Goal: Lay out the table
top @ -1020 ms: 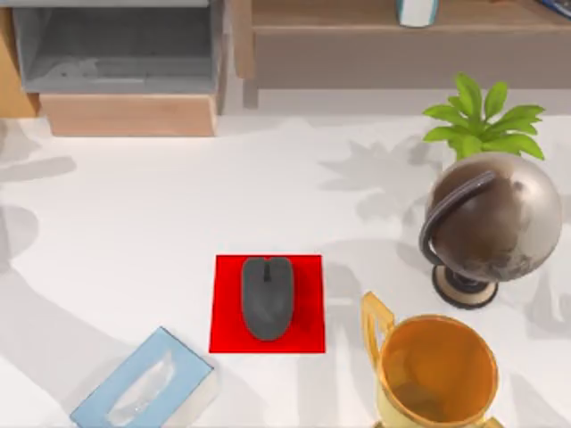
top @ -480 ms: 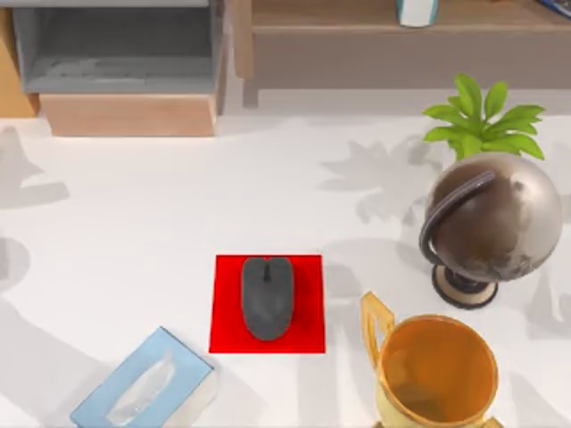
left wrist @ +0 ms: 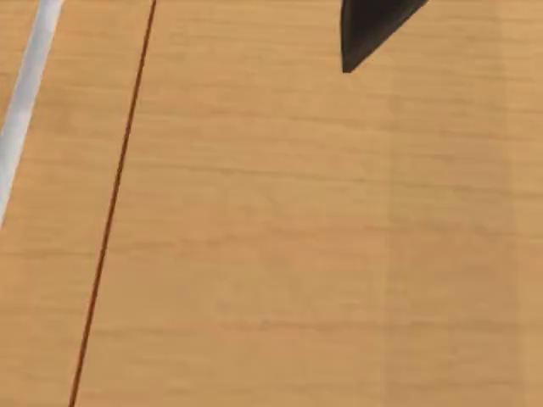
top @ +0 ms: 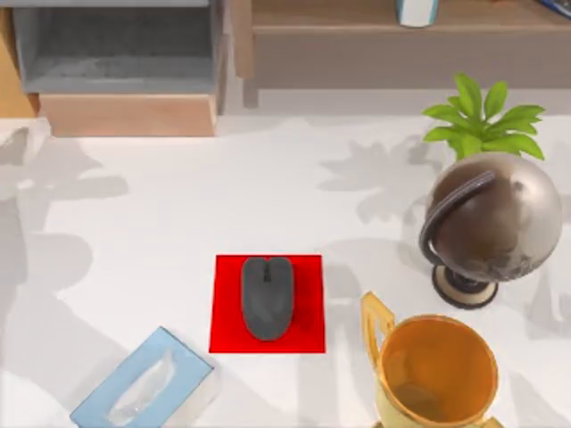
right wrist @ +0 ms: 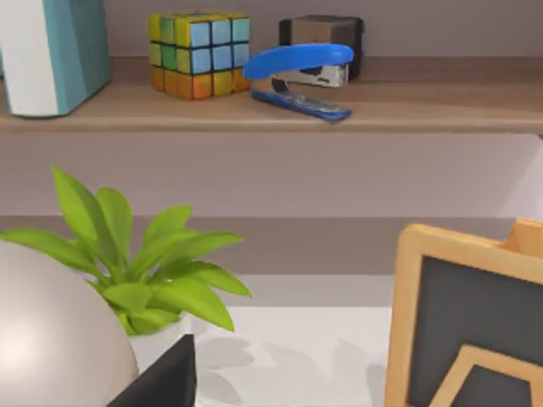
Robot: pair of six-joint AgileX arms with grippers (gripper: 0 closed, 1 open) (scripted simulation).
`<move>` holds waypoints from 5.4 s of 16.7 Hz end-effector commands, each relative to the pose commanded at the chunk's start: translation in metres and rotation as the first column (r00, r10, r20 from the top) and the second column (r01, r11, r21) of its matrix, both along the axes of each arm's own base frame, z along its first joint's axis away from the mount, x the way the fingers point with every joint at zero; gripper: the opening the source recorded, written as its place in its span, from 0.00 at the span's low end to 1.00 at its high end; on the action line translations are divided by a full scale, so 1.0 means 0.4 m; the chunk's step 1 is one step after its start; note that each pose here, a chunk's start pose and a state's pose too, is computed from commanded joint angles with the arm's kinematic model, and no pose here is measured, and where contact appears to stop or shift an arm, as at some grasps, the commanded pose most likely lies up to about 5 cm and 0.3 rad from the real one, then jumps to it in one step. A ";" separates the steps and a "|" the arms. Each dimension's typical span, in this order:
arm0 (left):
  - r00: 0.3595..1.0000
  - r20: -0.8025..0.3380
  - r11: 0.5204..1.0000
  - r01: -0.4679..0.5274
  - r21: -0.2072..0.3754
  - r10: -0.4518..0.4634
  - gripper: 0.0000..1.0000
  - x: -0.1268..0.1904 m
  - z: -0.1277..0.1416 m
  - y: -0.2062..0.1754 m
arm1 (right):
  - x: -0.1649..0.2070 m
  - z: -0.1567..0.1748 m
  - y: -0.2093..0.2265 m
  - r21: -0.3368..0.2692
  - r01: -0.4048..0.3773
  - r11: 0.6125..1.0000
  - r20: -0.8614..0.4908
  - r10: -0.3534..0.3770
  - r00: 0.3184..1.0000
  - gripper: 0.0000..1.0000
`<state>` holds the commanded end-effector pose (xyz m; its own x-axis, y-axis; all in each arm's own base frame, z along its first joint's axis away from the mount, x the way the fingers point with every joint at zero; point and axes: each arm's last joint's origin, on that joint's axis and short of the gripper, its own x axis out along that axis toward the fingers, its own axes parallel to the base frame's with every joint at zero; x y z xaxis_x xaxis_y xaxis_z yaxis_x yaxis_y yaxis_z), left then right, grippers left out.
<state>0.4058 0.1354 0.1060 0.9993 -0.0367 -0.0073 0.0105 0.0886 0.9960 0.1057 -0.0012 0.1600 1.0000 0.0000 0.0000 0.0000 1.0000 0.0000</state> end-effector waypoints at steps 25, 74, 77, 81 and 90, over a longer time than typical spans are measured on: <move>0.998 -0.018 0.152 -0.010 -0.988 -0.052 1.00 -0.006 0.252 -1.346 | 0.000 0.000 0.000 0.000 0.000 1.000 0.000 0.000 1.000 1.00; 1.000 -0.028 0.081 -0.027 -0.996 -0.015 0.00 -0.009 0.264 -1.394 | 0.000 0.000 0.000 0.000 0.000 1.000 0.000 0.000 1.000 1.00; 0.999 -0.032 0.085 -0.030 -0.996 -0.015 0.00 -0.045 0.274 -1.389 | 0.000 0.000 0.000 0.000 0.000 1.000 0.000 0.000 1.000 1.00; 1.000 -0.024 0.076 -0.023 -0.997 -0.011 0.00 -0.056 0.285 -1.390 | 0.000 0.000 0.000 0.000 0.000 1.000 0.000 0.000 1.000 1.00; 0.982 -0.060 0.233 -0.016 -0.972 -0.181 0.00 -0.115 0.312 -1.320 | 0.000 0.000 0.000 0.000 0.000 1.000 0.000 0.000 1.000 1.00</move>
